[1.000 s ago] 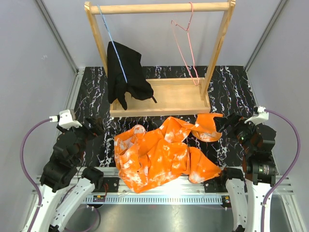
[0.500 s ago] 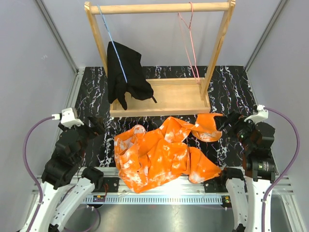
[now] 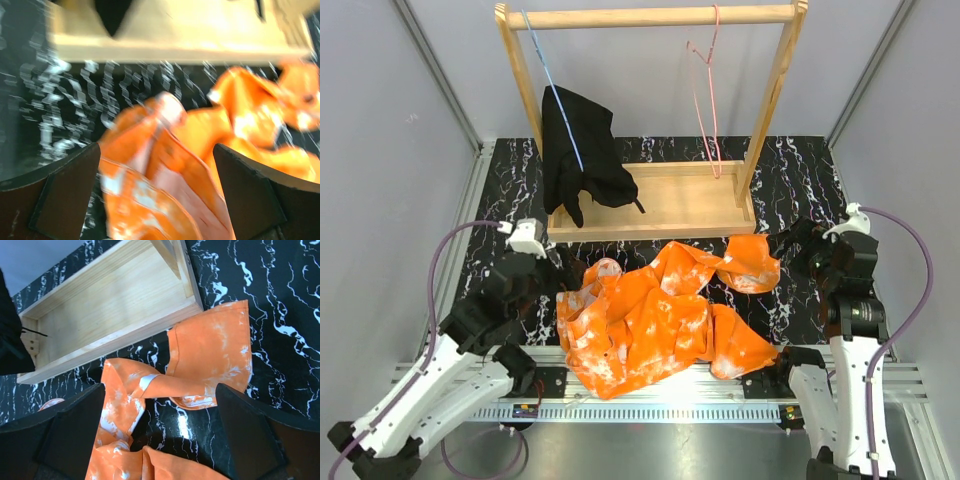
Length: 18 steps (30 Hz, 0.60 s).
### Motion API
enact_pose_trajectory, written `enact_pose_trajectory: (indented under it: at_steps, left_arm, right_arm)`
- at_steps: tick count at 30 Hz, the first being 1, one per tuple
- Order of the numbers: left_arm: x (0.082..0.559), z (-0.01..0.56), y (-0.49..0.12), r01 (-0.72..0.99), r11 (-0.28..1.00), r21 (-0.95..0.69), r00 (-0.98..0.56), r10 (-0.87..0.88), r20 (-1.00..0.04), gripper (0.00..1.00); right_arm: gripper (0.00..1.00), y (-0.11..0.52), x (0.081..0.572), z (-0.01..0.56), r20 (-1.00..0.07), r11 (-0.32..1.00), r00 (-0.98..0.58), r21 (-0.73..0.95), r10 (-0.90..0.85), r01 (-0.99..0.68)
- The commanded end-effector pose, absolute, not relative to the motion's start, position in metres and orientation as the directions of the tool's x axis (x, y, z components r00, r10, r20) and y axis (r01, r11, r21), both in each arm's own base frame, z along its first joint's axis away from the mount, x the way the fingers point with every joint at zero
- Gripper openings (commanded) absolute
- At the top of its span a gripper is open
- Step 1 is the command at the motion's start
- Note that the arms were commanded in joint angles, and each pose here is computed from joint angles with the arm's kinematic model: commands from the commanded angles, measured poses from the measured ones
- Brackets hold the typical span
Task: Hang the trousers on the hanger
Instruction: Fold the trousers
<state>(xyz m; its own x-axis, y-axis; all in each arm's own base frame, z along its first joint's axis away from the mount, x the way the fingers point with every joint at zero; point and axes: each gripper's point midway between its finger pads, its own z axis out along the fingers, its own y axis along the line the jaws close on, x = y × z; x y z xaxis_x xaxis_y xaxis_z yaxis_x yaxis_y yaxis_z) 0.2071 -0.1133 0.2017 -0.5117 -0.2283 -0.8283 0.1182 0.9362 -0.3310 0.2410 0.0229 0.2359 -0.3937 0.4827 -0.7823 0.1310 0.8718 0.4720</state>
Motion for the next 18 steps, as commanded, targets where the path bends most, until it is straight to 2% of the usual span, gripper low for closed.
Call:
enact_pose_trajectory:
  at_steps: [1,7,11,18]
  left_arm:
    - [0.196,0.210,-0.148,0.194,0.881,-0.431,-0.537,-0.273,-0.798,0.99]
    - [0.174,0.198,-0.178,0.228,0.897,-0.379,-0.607,-0.173,-0.775,0.99]
    - [0.165,0.185,-0.174,0.177,0.941,-0.289,-0.626,-0.119,-0.771,0.99]
    - [0.154,0.169,-0.172,0.128,0.947,-0.295,-0.657,-0.141,-0.740,0.99]
  right_arm:
    - [1.00,0.012,0.251,0.233,-0.797,0.882,-0.379,0.438,0.470,0.173]
    - [1.00,0.004,0.256,0.222,-0.784,0.880,-0.399,0.419,0.475,0.226]
    - [1.00,0.004,0.256,0.221,-0.782,0.879,-0.402,0.416,0.476,0.232]
    - [1.00,0.004,0.254,0.222,-0.784,0.878,-0.396,0.418,0.478,0.232]
